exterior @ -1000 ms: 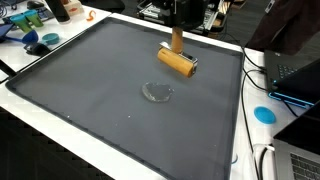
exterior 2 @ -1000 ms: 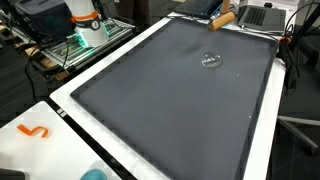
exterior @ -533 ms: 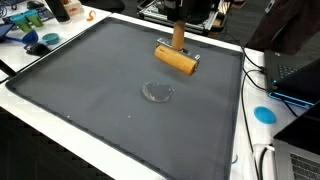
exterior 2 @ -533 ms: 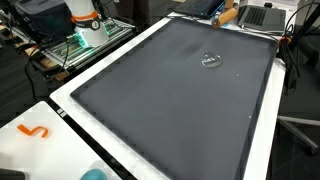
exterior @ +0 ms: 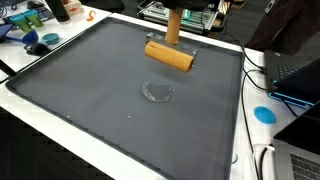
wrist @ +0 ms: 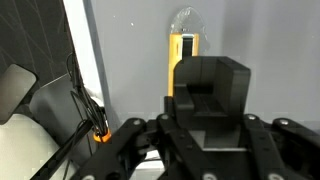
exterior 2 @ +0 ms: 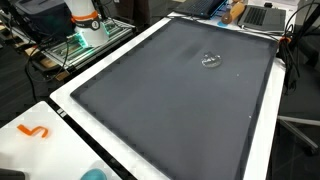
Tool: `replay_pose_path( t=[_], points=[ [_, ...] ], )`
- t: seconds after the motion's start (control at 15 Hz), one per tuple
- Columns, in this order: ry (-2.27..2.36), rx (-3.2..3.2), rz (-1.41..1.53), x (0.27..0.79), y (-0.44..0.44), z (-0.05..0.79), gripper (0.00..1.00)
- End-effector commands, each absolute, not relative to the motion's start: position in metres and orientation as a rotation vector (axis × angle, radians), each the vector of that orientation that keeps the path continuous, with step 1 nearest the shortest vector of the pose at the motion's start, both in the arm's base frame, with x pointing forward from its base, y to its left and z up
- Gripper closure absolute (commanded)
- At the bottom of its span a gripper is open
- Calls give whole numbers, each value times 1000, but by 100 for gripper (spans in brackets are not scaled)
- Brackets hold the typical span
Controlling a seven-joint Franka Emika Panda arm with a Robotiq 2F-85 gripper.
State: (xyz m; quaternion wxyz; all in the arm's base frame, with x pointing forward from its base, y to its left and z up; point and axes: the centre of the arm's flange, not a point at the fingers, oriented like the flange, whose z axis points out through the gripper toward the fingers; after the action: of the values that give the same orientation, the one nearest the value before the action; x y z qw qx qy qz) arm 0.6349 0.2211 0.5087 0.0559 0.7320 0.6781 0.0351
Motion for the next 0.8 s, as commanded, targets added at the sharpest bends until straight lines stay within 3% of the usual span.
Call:
replay_pose_path(
  t=[0.0, 0.67, 0.73],
  points=[
    [2079, 2135, 112, 629, 221, 528, 77],
    [2080, 2088, 128, 620, 225, 545, 77],
    [2079, 2131, 147, 628, 227, 537, 52]
  ],
)
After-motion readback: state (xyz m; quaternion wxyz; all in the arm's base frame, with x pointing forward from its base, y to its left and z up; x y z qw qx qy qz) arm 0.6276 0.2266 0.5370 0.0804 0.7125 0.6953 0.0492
